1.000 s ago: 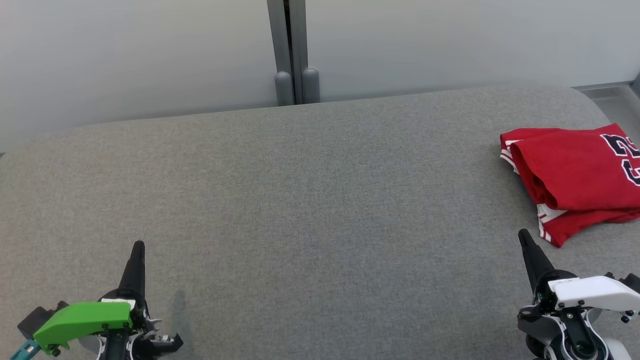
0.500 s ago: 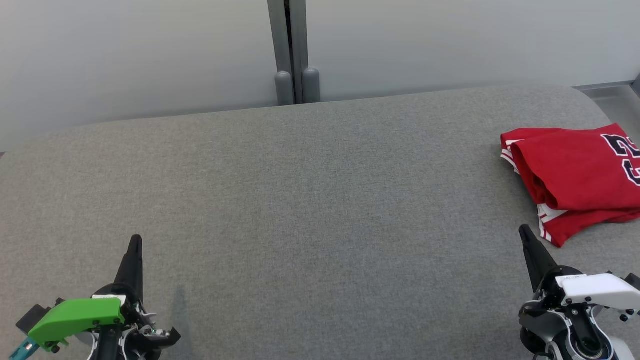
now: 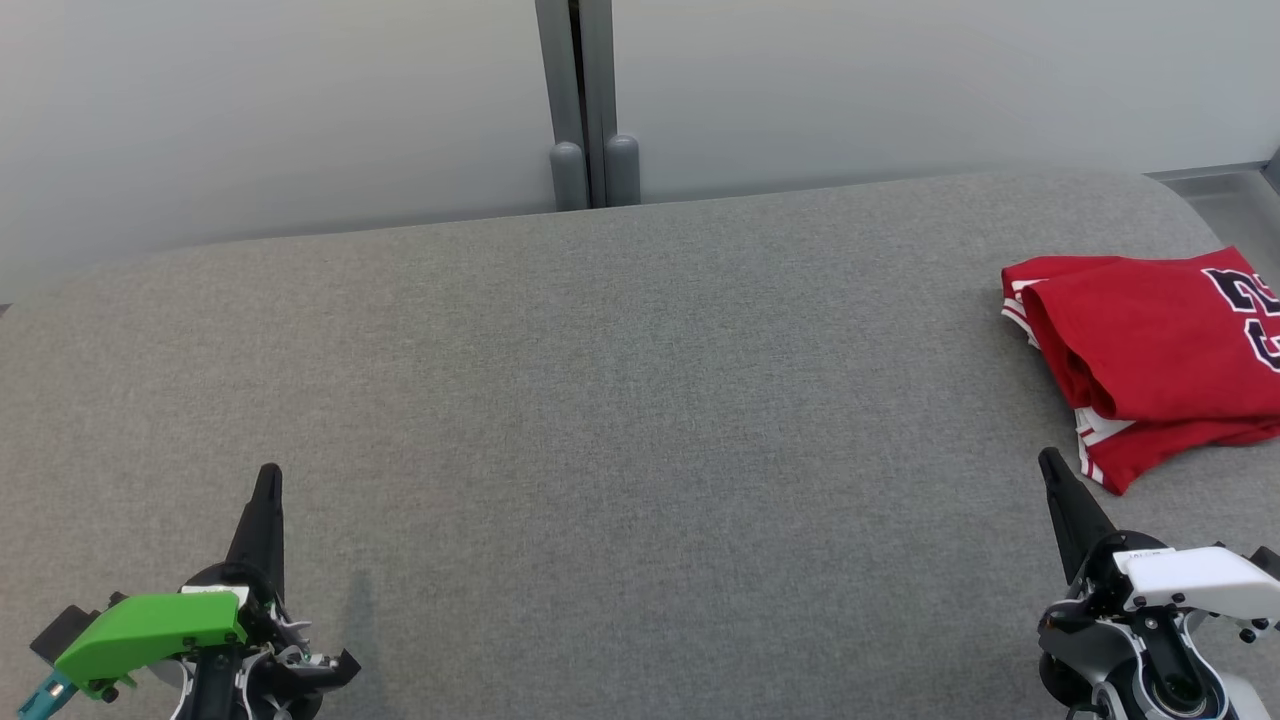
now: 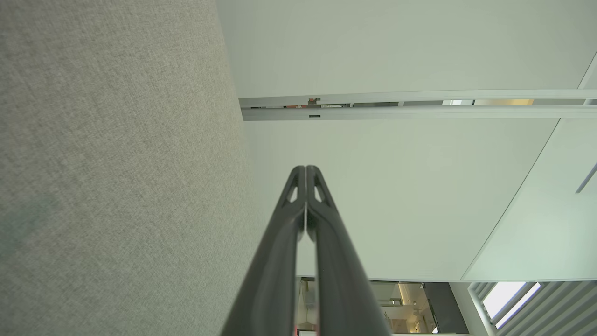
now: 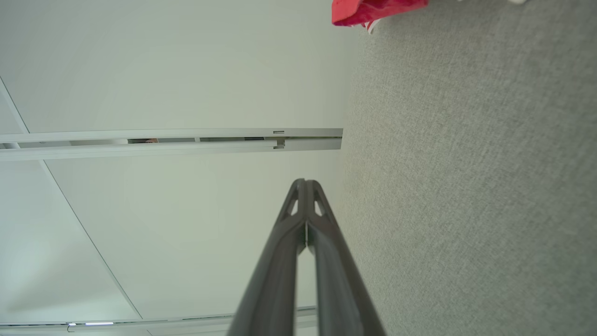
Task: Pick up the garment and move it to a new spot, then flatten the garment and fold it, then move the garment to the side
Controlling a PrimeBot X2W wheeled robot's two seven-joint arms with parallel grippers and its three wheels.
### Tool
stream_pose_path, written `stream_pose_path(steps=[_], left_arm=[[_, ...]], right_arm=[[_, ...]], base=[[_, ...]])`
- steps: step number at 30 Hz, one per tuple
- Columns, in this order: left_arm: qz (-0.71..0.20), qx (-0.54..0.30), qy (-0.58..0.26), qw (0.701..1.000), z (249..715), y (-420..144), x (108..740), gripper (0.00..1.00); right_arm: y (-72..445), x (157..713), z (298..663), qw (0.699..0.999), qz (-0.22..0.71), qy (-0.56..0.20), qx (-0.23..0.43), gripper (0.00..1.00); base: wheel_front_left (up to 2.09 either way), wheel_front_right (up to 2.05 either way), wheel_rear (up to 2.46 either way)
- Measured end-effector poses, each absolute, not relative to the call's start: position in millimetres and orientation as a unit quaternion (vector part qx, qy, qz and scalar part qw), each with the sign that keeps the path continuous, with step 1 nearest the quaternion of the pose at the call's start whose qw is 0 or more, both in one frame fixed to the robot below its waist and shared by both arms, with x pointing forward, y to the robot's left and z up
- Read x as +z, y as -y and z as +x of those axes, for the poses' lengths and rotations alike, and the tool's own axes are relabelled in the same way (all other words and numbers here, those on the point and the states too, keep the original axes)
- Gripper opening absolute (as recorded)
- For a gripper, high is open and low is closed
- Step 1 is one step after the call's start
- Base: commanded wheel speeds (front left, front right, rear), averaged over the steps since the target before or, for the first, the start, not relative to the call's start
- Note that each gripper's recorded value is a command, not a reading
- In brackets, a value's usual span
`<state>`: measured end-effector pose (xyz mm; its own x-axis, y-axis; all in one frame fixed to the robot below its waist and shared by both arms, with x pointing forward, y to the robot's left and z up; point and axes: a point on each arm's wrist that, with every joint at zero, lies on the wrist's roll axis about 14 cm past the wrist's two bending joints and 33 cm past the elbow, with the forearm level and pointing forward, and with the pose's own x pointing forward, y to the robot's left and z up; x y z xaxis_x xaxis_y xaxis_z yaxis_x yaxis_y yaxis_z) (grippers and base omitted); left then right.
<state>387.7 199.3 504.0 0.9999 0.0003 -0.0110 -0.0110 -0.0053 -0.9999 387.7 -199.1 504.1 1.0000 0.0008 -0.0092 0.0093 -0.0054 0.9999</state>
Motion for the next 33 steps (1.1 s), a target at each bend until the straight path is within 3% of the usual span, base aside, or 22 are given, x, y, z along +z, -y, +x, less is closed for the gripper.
stream_pose_path(steps=[33], left_arm=[[-0.709, 0.004, -0.004, 0.705, 387.7, -199.4, 504.0, 0.00]], right_arm=[[199.1, 504.2, 387.7, 0.705, 0.709, -0.003, -0.003, 0.00]], base=[[0.00, 0.00, 0.00]])
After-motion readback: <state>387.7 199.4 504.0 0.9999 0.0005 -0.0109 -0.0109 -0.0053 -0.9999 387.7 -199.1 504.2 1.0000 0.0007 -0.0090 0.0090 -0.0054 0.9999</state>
